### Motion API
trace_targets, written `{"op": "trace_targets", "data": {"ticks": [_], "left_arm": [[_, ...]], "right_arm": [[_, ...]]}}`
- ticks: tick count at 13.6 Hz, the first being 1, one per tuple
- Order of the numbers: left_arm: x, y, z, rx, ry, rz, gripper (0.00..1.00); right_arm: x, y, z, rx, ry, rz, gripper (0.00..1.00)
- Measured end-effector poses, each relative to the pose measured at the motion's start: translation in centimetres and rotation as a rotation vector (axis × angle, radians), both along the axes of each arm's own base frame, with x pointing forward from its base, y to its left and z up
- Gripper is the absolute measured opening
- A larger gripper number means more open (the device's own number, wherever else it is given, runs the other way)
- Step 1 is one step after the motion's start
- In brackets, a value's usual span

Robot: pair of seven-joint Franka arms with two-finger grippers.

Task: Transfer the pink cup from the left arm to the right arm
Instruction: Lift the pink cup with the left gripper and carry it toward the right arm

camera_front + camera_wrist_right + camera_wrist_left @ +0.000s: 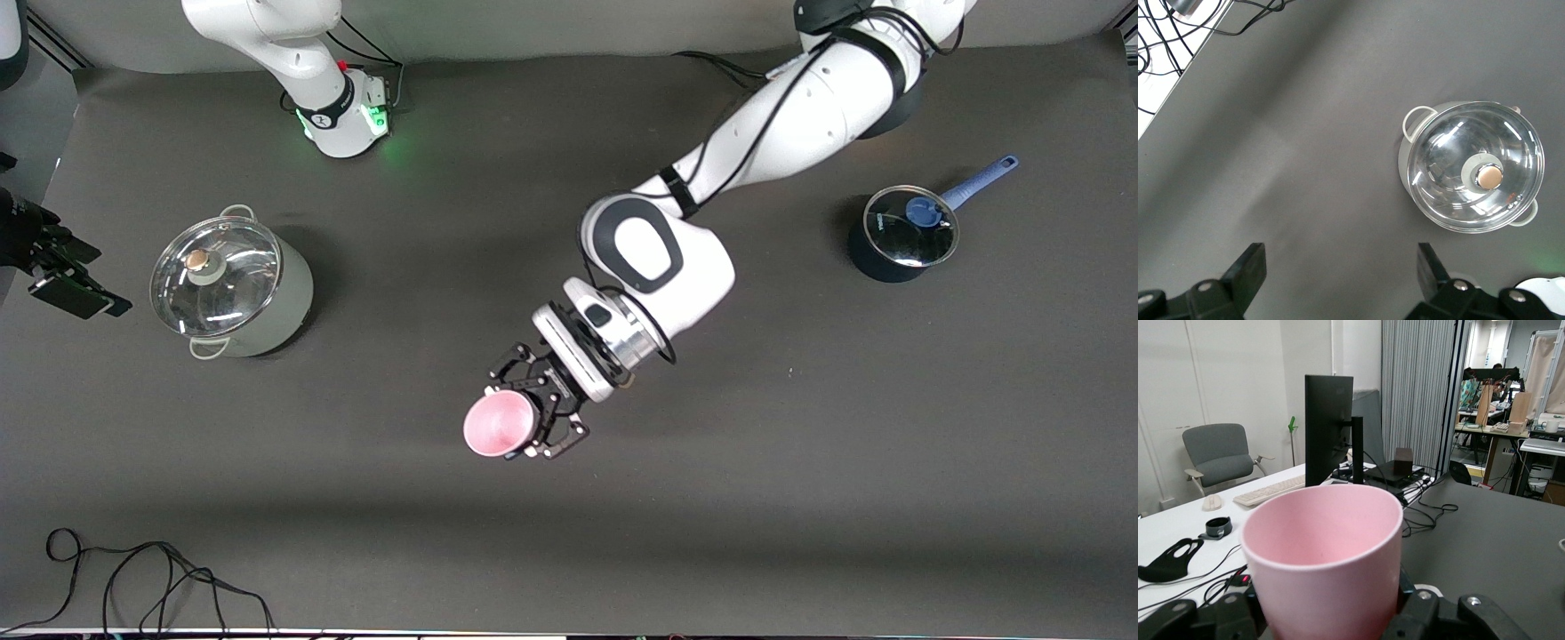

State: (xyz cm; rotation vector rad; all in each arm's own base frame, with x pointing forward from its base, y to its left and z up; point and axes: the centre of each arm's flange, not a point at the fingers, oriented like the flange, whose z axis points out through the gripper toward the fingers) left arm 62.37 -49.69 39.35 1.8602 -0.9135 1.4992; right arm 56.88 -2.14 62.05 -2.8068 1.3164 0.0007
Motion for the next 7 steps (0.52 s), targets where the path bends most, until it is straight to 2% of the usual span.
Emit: {"op": "trace_targets", "data": {"ticks": [4,7], "left_arm": [[-3.3,-3.6,2.3,-0.006,-0.016,0.005,0.68],[-4.4,-4.7,2.5,-0.006,-0.019,-0.007,0.68]], "right_arm": [[0.2,2.9,0.2,0.001,-0.004,0.042,1.0],[0.8,4.8,0.3,0.0,-0.01,0.039,1.0]]}}
